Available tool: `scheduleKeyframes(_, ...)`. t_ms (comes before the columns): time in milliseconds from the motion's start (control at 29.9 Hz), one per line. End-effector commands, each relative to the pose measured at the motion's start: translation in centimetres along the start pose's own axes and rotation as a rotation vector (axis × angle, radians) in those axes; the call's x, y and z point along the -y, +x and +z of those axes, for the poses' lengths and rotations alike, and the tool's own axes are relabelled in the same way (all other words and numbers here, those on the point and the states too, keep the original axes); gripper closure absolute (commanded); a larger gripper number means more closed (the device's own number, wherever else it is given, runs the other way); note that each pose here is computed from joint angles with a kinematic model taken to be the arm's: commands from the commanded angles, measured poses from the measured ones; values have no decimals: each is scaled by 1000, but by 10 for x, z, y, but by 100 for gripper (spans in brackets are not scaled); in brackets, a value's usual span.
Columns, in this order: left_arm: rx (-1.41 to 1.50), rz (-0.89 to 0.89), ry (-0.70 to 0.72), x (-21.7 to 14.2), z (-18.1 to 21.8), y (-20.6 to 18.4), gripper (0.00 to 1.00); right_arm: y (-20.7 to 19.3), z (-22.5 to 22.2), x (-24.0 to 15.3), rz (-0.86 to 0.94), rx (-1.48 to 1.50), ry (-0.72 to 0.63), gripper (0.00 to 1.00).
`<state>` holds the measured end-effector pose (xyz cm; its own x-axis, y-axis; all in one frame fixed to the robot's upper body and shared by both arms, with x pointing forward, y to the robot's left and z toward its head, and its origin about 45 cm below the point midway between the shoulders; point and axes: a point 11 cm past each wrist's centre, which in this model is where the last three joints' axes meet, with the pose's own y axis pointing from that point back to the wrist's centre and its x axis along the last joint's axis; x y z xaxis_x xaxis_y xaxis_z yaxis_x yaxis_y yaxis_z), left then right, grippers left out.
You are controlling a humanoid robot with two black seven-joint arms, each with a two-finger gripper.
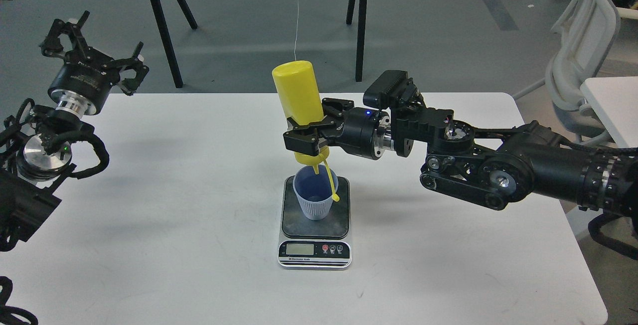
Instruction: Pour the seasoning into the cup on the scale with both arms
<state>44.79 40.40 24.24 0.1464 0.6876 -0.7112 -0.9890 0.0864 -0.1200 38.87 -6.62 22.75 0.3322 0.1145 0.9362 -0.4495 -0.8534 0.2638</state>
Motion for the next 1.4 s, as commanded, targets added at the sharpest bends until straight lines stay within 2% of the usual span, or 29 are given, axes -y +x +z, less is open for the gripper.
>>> scheduleKeyframes(0, 1, 0, 0, 0, 1, 0, 0, 0, -3, 2, 8, -1, 6, 69)
scheduleKeyframes(234, 1, 2, -1, -1, 0, 1, 0, -10, -1, -2, 3, 35, -1, 69)
scheduleKeyframes(367, 2, 1, -5, -1, 1, 1, 0, 6, 6, -12, 50, 114, -28, 69)
scheduleKeyframes(535, 3, 0, -12, 0, 2, 0, 0, 23, 16, -33, 113, 423, -80, 69)
scheduleKeyframes(735, 6, -10, -8, 2, 1, -3, 0, 57, 49, -88, 222, 883, -106, 69)
scheduleKeyframes(935, 2, -14, 2, 3, -5, -5, 0, 74, 75, -136, 339, 1230, -28, 69)
scheduleKeyframes(1069, 3, -13, 5, 3, -5, -5, 0, 65, 89, -167, 445, 1511, 36, 69)
scheduleKeyframes(1203, 3, -16, 4, 4, -6, -6, 0, 35, 100, -186, 607, 1792, 81, 69)
scheduleKeyframes(1370, -2, -16, -2, 4, -5, -6, 0, -2, 102, -203, 796, 2016, 206, 69)
